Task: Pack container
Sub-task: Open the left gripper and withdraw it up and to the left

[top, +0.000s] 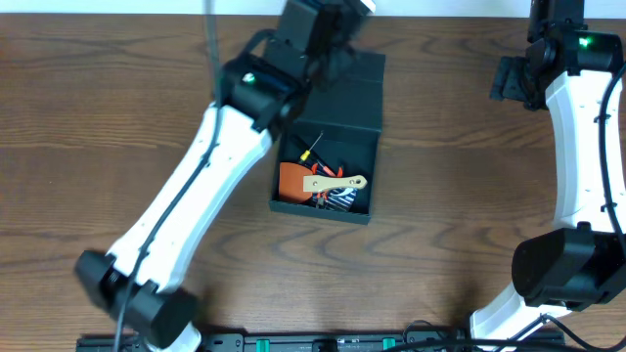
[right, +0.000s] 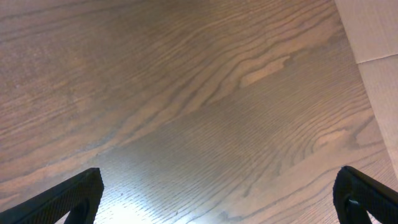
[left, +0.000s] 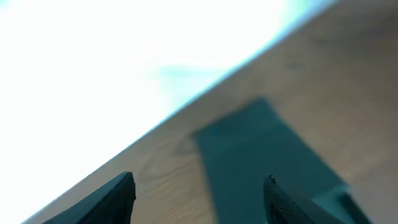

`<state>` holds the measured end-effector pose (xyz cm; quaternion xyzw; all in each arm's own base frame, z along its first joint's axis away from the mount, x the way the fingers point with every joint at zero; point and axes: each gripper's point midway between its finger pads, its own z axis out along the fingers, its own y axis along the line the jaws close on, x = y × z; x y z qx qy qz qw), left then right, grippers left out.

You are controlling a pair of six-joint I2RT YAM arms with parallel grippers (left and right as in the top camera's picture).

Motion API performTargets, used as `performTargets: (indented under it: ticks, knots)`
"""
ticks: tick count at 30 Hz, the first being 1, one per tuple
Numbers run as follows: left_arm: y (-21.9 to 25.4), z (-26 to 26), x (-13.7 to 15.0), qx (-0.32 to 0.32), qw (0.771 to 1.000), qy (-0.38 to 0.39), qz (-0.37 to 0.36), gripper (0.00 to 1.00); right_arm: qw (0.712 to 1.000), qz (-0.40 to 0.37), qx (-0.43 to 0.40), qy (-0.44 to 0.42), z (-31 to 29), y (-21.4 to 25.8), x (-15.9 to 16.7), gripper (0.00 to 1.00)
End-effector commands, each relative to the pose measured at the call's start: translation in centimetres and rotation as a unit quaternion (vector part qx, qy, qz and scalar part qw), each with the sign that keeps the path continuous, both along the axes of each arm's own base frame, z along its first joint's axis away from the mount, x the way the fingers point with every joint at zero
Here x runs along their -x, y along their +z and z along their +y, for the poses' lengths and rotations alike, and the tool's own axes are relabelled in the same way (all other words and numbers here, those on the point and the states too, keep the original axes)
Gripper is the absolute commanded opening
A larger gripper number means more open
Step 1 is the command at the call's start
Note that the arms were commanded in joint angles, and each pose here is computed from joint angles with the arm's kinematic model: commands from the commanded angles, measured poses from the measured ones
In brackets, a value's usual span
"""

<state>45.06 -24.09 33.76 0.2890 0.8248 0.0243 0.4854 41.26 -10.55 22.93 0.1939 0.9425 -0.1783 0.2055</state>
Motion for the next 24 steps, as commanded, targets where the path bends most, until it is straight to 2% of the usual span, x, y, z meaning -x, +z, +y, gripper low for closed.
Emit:
performTargets:
  ticks: [1,2,3,10,17,22,24]
  knots:
    - [3.4,7.5,0.0,0.004,0.975,0.213,-0.056,0.75,1.0,-0.01,0.006,-0.007,-0.3,0.7,0.0,0.99]
    - [3.8,8.7,0.5,-0.008,0.969,0.24,-0.063,0.96,1.0,-0.01,0.006,-0.007,-0.3,0.7,0.0,0.99]
    - [4.0,9.6,0.9,-0.021,0.965,0.255,-0.065,0.98,1.0,-0.01,0.006,-0.007,-0.3,0.7,0.0,0.99]
    - [2.2,11.7,3.4,-0.094,0.961,0.26,-0.017,0.98,1.0,-0.01,0.006,-0.007,-0.3,0.7,0.0,0.99]
    - [2.0,11.8,3.6,-0.101,0.961,0.259,-0.011,0.98,1.0,-0.01,0.004,-0.006,-0.2,0.7,-0.1,0.99]
    - [1.4,12.9,3.9,-0.118,0.957,0.267,0.005,0.99,0.999,-0.033,-0.019,0.005,0.5,0.8,-1.2,0.99]
    - [1.2,13.4,3.9,-0.104,0.954,0.283,0.008,0.98,0.998,-0.023,-0.048,0.02,1.6,0.2,-0.9,0.99]
